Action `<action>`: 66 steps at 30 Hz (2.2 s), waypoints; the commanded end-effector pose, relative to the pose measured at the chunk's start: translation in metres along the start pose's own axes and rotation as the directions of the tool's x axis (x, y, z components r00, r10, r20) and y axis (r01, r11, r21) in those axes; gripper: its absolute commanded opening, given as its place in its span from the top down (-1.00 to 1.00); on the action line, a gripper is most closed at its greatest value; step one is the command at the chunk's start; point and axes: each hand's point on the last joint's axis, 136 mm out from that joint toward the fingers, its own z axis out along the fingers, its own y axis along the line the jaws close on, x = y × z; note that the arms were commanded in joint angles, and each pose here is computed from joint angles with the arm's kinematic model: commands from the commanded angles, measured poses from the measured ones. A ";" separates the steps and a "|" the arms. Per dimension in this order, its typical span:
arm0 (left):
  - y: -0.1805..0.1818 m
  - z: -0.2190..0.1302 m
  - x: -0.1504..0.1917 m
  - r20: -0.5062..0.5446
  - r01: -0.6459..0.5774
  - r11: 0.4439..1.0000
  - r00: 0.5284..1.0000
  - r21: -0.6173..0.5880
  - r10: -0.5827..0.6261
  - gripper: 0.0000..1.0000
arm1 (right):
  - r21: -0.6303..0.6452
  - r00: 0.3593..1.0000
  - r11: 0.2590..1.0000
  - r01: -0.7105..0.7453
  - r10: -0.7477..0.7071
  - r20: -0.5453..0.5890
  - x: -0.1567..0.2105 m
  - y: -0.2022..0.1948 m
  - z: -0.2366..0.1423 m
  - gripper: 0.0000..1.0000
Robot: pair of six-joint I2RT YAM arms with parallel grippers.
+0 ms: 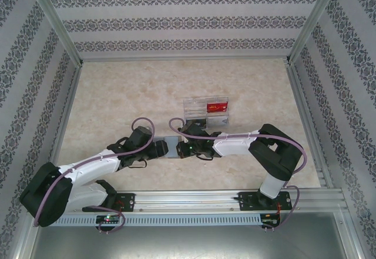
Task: Take the credit cards out of the card holder
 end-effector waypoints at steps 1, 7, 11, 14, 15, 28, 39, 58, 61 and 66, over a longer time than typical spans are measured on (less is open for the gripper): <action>-0.019 0.002 0.005 -0.027 -0.034 0.997 0.999 0.070 0.036 -0.64 | -0.016 1.000 1.000 -0.005 0.005 -0.016 0.002 0.007 0.004 0.76; -0.023 -0.004 0.002 -0.007 -0.040 0.995 0.999 0.090 0.040 -0.68 | -0.012 1.000 1.000 -0.007 0.007 -0.016 0.003 0.006 0.004 0.76; -0.027 -0.008 0.000 0.004 -0.044 0.993 0.999 0.109 0.044 -0.68 | -0.012 1.000 1.000 -0.007 0.007 -0.018 0.003 0.006 0.004 0.76; -0.033 -0.010 0.000 0.006 -0.051 0.989 0.999 0.142 0.051 -0.68 | -0.011 1.000 1.000 -0.007 0.007 -0.020 0.004 0.005 0.005 0.77; -0.035 -0.010 0.000 0.007 -0.050 0.987 0.999 0.152 0.050 -0.68 | -0.011 1.000 1.000 -0.007 0.007 -0.020 0.004 0.005 0.005 0.76; 0.003 -0.022 -0.009 0.078 -0.048 0.998 0.996 -0.046 0.052 -0.69 | -0.009 1.000 1.000 -0.007 0.007 -0.020 0.004 0.005 0.004 0.76; 0.005 -0.010 -0.002 0.030 -0.052 0.997 0.998 -0.056 0.054 -0.68 | -0.012 1.000 1.000 -0.007 0.007 -0.019 0.003 0.006 0.003 0.75; -0.024 -0.004 0.001 0.004 -0.064 0.993 0.998 0.096 0.064 -0.71 | -0.013 1.000 1.000 -0.007 0.007 -0.022 0.003 0.006 0.005 0.74; -0.026 -0.006 0.001 0.007 -0.065 0.992 0.998 0.105 0.064 -0.73 | -0.013 1.000 1.000 -0.008 0.008 -0.024 0.004 0.006 0.006 0.74; -0.024 -0.008 0.000 0.009 -0.070 0.993 0.998 0.091 0.070 -0.83 | -0.011 1.000 1.000 -0.008 0.008 -0.024 0.004 0.006 0.006 0.73</action>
